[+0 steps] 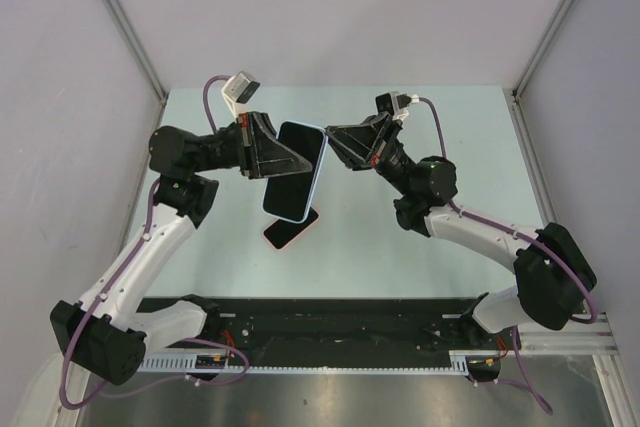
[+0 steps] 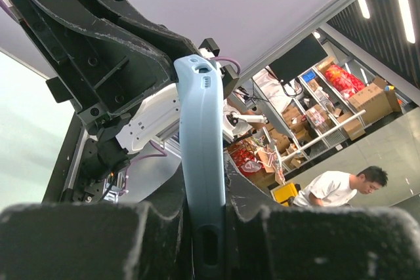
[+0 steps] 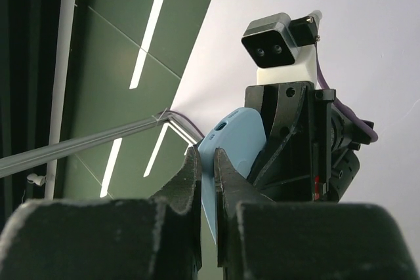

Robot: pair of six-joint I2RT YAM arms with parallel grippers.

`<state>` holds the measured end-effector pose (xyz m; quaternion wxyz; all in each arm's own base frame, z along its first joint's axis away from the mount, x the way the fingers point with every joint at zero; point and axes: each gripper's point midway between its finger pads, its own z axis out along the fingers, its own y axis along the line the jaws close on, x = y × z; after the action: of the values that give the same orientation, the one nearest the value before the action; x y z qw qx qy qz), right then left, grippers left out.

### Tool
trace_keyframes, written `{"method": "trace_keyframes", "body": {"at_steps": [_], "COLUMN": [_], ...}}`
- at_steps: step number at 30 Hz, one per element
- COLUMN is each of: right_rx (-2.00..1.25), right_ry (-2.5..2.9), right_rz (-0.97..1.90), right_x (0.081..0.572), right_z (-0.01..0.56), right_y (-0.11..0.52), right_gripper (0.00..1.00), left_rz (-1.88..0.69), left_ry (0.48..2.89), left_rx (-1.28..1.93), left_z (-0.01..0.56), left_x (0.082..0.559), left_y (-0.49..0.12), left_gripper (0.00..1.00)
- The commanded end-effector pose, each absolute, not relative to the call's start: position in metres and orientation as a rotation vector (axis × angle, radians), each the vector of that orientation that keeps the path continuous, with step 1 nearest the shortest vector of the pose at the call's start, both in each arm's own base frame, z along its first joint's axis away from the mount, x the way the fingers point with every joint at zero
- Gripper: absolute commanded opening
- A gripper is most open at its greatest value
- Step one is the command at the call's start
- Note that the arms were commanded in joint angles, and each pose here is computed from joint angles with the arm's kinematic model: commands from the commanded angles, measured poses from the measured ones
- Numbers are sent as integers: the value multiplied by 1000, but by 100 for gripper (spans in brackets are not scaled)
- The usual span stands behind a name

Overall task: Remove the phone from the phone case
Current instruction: Remove the phone case from the phone.

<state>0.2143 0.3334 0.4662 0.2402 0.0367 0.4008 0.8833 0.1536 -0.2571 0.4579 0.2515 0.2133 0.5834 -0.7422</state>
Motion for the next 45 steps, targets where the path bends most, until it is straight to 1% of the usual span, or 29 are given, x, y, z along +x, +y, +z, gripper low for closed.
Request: {"method": "trace_keyframes", "body": {"at_steps": [1,5,12,13,15,16,20,26,29,31,32,34,35,39,40,45], "right_rx": [213,208,212,199,195,172,180,72,42,1,-28,-77,-110,-222,-256,-409], "right_ry": [1875,1929,2092,2149,2173,2238,2280,2338,2364,2372,2379,2376,2379,2373,2369,2385], "right_rz": [2183,2125,1886,1812,1699,1581,1337,1068,1025,1014,1027,1045,1066,1131,1145,1253], "right_x": [229,230,238,237,244,245,254,256,252,248,243,238,232,217,214,188], "right_z": [296,281,230,215,207,188,169,156,152,150,151,154,156,164,166,172], "right_y": [400,403,404,402,398,391,370,351,346,345,346,348,350,353,354,357], "right_gripper": [0,0,0,0,0,0,0,0,0,7,14,20,24,35,39,41], "left_rz": [-1847,-1843,-1839,-1838,-1839,-1841,-1840,-1841,-1841,-1841,-1843,-1839,-1840,-1848,-1853,-1886], "left_ry": [948,916,884,882,882,882,870,878,887,890,899,908,917,943,954,985], "left_rx": [824,839,857,858,853,853,857,862,863,864,859,854,849,837,831,818], "left_z": [572,579,587,588,588,588,591,590,589,588,587,585,584,578,575,564], "left_x": [75,69,62,62,63,63,62,64,66,67,68,72,74,84,87,98], "left_y": [-222,-219,-216,-216,-216,-216,-216,-217,-218,-219,-220,-221,-222,-227,-228,-233], "left_gripper": [0,0,0,0,0,0,0,0,0,0,0,0,0,0,0,0]}}
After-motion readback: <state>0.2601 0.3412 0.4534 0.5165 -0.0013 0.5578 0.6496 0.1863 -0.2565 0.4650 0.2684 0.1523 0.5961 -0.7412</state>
